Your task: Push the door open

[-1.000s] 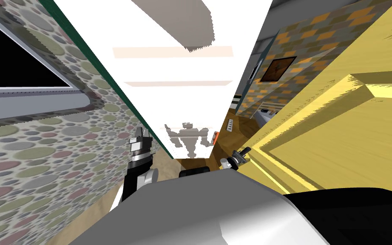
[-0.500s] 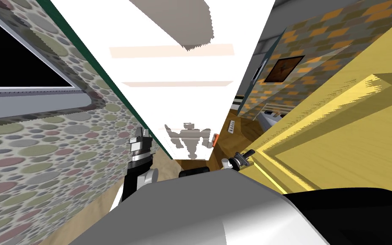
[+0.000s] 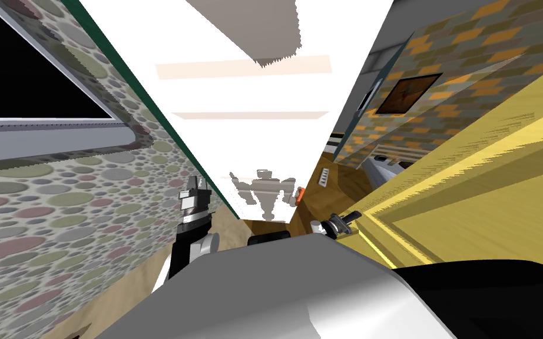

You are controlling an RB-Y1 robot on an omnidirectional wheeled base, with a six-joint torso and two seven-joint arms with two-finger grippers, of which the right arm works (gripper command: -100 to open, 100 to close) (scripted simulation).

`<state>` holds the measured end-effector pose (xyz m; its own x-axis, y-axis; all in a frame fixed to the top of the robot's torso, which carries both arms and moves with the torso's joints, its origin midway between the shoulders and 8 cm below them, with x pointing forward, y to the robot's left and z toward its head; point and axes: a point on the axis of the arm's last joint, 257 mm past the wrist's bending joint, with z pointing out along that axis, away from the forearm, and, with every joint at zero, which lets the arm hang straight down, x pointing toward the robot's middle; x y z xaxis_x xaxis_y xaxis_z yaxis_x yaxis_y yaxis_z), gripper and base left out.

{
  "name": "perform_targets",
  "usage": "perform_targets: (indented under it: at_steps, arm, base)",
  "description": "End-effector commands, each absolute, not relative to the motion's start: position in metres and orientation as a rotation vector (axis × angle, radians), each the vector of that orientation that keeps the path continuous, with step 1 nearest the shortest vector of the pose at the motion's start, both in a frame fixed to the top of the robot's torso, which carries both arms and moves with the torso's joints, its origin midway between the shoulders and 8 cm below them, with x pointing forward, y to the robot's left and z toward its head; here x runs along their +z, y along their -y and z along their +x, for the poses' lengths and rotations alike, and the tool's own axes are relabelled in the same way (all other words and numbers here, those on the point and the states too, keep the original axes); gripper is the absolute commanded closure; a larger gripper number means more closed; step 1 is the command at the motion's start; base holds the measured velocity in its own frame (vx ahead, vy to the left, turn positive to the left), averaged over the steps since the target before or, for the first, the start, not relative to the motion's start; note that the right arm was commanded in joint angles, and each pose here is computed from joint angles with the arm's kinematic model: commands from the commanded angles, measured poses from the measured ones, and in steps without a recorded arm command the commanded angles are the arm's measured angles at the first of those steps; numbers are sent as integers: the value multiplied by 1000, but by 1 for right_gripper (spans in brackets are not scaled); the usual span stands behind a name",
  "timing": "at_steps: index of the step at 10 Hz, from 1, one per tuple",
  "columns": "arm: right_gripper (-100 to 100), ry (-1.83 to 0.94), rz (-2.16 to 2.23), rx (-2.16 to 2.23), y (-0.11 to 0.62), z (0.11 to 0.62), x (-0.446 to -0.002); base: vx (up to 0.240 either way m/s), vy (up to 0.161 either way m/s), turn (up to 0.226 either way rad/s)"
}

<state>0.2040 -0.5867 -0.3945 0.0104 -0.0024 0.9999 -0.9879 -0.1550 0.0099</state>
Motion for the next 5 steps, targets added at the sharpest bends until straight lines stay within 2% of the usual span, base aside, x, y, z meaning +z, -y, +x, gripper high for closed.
perform_targets:
  at_steps: [1, 4, 5]
  arm:
    - [100, 1145, 1288, 1267, 604, 178, -395]
    - [100, 1164, 1258, 1237, 614, 161, -394]
    - [100, 1180, 1232, 1209, 623, 146, -394]
  base:
    - [26, -79, 186]
    - [17, -64, 71]
    - [25, -49, 134]
